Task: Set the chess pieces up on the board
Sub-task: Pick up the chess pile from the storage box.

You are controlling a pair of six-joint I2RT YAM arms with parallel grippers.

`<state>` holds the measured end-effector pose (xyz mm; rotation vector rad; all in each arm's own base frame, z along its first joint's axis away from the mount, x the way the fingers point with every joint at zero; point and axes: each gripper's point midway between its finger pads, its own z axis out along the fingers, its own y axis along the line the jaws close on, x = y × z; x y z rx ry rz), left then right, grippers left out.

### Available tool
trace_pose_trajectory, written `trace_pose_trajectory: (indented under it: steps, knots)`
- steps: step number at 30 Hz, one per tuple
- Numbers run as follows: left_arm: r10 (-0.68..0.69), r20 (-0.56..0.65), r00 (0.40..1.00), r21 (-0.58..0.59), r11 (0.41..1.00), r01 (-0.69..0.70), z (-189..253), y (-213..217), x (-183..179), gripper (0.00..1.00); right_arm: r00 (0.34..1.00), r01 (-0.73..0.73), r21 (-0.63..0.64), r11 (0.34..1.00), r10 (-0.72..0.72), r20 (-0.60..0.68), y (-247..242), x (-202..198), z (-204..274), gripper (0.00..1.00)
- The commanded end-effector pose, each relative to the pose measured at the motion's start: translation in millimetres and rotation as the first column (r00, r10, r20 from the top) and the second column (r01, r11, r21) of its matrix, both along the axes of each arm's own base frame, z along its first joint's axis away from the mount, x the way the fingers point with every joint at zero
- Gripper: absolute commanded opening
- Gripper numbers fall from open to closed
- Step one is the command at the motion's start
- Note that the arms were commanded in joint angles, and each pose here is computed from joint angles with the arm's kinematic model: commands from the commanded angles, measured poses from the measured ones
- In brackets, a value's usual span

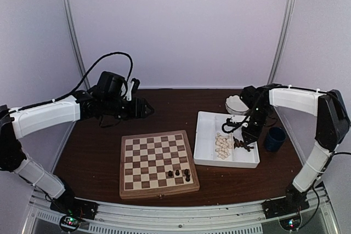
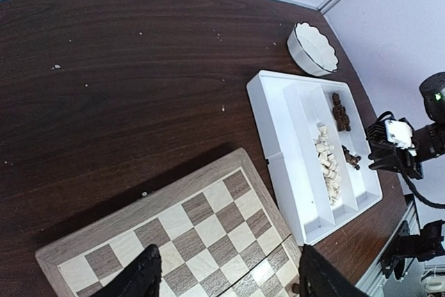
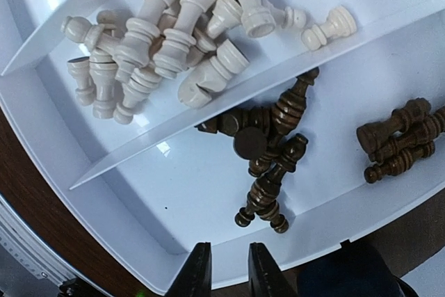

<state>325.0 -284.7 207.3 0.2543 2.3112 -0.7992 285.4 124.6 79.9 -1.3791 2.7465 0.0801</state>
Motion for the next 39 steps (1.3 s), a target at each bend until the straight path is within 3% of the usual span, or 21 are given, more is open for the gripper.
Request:
trace_pose_trajectory:
  steps: [1,27,39]
  knots:
    - [-0.012,0.026,1.0,-0.044,0.999,0.013,10.7,-8.9,7.4,0.67,0.998,0.062,-0.025,0.998,-0.062,-0.002,-8.2,9.2,-15.9,0.22]
    - [-0.007,0.019,1.0,-0.058,0.998,0.008,11.5,-5.6,1.5,0.67,0.984,0.156,-0.145,0.977,-0.168,-0.068,-28.5,14.7,-61.4,0.23]
    - [-0.011,0.019,1.0,-0.067,0.998,0.012,10.4,-7.1,1.4,0.67,0.972,0.164,-0.153,0.975,-0.186,-0.145,-29.4,-4.5,-73.8,0.27]
